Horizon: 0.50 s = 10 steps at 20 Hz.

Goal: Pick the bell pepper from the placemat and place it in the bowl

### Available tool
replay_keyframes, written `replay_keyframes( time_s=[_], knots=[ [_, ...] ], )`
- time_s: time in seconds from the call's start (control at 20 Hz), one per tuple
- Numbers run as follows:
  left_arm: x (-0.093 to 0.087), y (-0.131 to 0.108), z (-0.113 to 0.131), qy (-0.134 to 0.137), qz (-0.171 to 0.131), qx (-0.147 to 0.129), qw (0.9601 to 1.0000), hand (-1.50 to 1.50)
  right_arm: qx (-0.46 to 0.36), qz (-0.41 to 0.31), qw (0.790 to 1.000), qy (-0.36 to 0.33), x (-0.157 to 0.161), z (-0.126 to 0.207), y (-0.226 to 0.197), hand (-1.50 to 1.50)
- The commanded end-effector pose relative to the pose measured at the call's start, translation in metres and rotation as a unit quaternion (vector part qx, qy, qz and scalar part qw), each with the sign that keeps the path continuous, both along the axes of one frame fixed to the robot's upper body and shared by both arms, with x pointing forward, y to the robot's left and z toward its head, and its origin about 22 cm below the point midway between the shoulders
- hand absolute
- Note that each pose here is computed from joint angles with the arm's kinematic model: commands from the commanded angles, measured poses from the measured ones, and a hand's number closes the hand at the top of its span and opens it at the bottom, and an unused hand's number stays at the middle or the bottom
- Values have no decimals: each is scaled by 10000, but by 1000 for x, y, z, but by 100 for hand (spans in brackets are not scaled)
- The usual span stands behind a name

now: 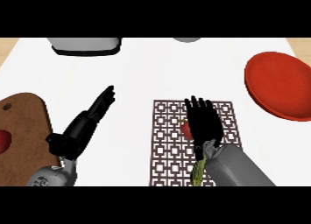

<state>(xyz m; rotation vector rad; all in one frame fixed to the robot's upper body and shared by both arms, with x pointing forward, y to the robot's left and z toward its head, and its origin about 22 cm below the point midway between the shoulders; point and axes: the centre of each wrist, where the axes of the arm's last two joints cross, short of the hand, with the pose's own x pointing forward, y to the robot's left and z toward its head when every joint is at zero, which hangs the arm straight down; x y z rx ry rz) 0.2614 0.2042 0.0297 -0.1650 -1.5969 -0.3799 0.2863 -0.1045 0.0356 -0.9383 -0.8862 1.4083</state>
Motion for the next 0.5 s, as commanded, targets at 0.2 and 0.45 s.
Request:
replay_keyframes(
  time_s=[0.2,0.45],
  knots=[
    [3,13,4,86,26,-44,10000,0,404,230,9989,-58,15,-5,-10,150],
    [2,0,-8,52,5,-24,10000,0,254,601,9963,-559,32,-11,-7,150]
  ],
)
